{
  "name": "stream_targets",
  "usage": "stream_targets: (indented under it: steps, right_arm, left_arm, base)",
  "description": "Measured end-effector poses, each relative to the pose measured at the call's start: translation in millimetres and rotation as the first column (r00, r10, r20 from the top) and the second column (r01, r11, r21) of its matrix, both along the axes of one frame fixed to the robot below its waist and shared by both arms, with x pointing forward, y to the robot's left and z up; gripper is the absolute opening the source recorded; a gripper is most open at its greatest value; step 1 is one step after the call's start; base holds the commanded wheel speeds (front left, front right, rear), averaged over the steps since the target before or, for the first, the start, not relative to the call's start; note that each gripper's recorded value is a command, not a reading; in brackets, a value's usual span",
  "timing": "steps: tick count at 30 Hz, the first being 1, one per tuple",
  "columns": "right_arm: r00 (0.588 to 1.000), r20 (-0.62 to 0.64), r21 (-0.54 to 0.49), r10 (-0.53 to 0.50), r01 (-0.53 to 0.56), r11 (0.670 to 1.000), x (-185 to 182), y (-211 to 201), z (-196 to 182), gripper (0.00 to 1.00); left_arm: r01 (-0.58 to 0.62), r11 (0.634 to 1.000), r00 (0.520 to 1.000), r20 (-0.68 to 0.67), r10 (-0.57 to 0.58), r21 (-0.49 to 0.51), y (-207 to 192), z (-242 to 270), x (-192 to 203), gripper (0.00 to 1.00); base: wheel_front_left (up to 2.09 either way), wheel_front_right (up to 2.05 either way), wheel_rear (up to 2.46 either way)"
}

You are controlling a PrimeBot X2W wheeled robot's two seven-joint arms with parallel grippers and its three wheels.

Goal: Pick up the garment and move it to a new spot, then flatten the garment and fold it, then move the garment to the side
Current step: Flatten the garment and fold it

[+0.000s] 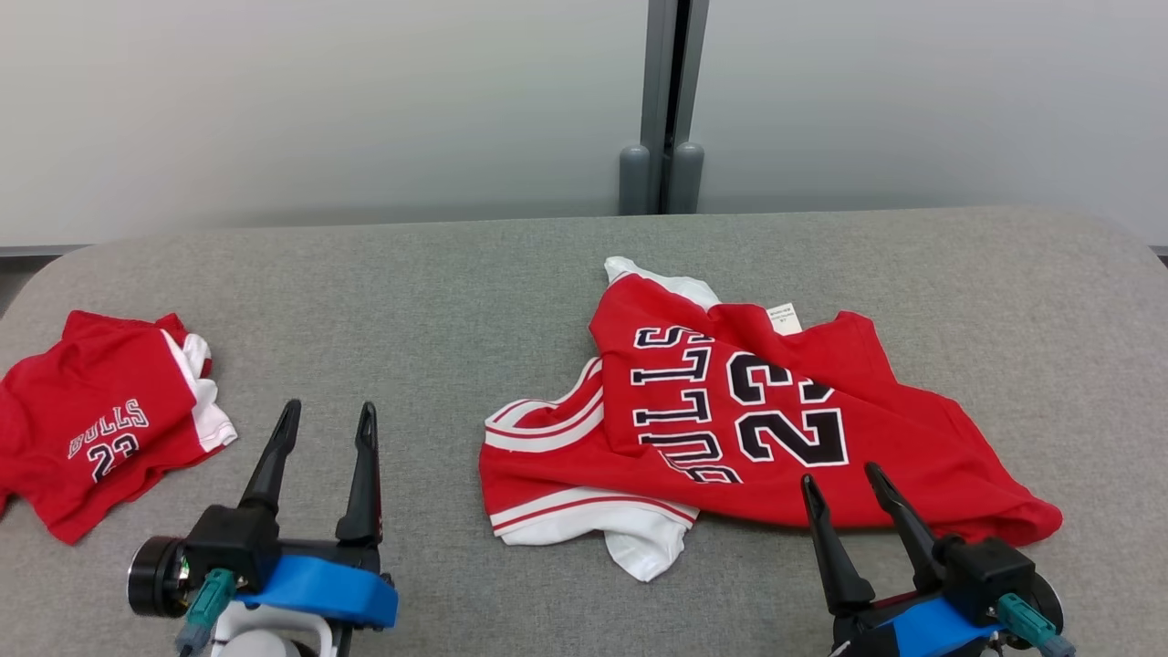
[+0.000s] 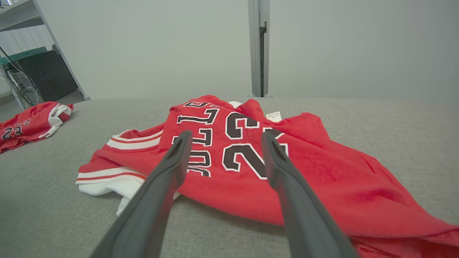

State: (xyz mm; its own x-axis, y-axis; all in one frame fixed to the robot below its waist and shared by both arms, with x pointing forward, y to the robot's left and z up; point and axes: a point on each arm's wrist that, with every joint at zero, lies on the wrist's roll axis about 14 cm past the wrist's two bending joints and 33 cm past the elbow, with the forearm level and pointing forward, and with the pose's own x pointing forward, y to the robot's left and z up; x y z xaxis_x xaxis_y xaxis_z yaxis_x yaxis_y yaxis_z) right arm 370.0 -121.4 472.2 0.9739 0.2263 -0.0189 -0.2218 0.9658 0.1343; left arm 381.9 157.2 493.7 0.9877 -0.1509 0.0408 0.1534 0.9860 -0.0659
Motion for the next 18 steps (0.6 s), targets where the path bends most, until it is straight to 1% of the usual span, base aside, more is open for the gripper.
stream_targets:
  steps: [4,8,13,18]
  right_arm:
    - [1.0,-0.003,-0.006,-0.018,0.018,1.0,1,-6,-2,1.0]
    - [0.999,-0.009,-0.011,-0.036,0.036,0.999,4,-12,-4,1.0]
    - [0.998,-0.02,-0.015,-0.056,0.056,0.998,10,-19,-8,1.0]
    - [0.997,-0.032,-0.021,-0.075,0.075,0.997,14,-26,-13,1.0]
  left_arm:
    - [0.054,0.998,0.998,0.036,-0.054,0.013,-17,12,21,1.0]
    - [0.116,0.993,0.993,0.019,-0.116,0.022,-35,8,40,1.0]
    - [0.185,0.982,0.981,-0.058,-0.183,0.038,-53,-16,57,1.0]
    - [0.243,0.969,0.958,-0.167,-0.232,0.047,-65,-51,62,1.0]
  base:
    - [0.0,0.0,0.0]
    - [0.0,0.0,0.0]
    - [0.0,0.0,0.0]
    - [0.0,0.0,0.0]
